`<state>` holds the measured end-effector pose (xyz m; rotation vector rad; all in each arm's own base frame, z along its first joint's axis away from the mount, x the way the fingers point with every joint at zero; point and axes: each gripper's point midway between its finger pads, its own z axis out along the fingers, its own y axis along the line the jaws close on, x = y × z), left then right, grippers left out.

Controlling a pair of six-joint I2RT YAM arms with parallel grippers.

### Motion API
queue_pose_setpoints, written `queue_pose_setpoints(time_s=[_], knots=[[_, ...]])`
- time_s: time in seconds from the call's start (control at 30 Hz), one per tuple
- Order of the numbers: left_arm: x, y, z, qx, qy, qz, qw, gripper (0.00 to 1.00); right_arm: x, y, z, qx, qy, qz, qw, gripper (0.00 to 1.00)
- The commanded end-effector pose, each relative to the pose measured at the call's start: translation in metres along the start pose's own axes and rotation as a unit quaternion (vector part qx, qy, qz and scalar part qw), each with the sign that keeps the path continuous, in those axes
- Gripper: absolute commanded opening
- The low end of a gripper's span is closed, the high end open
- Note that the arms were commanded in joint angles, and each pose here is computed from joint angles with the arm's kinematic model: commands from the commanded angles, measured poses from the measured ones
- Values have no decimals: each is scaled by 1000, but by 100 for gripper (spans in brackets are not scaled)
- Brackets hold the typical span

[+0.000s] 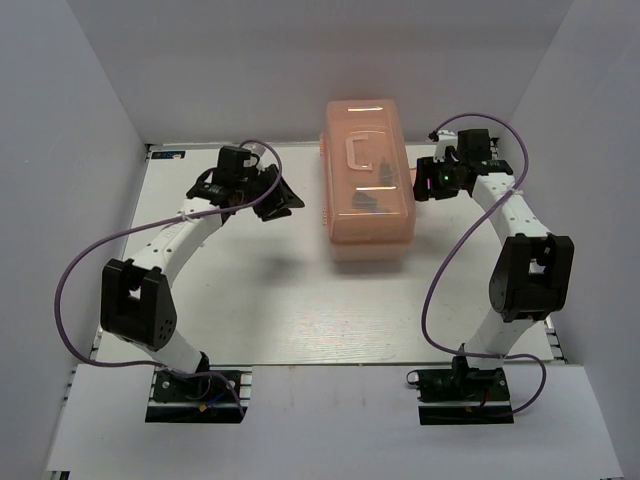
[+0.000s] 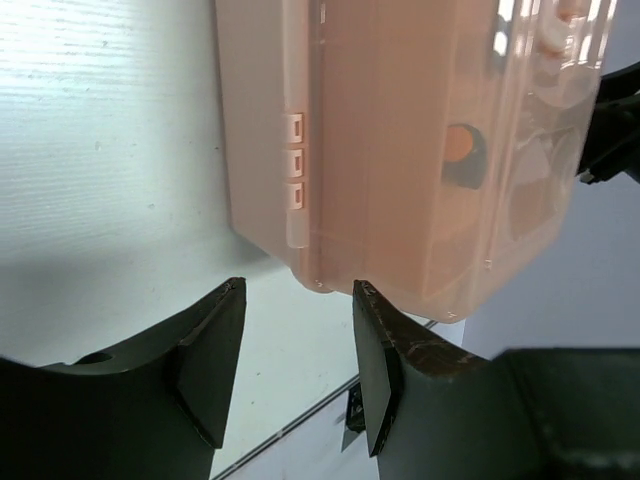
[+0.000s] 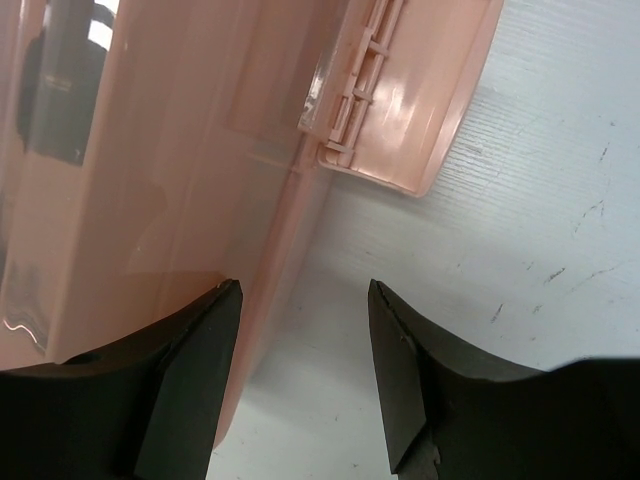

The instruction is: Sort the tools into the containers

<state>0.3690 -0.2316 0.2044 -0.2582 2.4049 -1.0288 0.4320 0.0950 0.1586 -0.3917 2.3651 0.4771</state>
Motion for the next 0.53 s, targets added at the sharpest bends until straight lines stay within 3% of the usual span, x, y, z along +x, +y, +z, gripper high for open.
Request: queue_pose_setpoints(time_s=[0.0,0.1,0.13,0.17,0.27,0.33,0.5], knots=[[2,8,-11,-17,-5,3,1000,57,-15,17,-10,-20,-15,-8,1000,60],[-5,7,-24,-27,-32,35,998,63,-12,4,-20,21,-11,-27,999,63],[-11,8,-31,-40,-46,53,997,67,-11,-12,-26,64,-8,-40,997,69],[-18,12,-41,-72,-61,93,991,70,-11,-13,-38,81,-16,-48,995,85],[-32,16,-68,-110,-103,170,974,97,-7,-22,-68,142,-15,-64,988,90],[-33,6,-87,-97,-125,201,967,100,0,-21,-77,153,-15,-67,986,90],[-47,-9,-114,-86,-186,253,945,100,15,3,-119,143,-84,-88,982,90]])
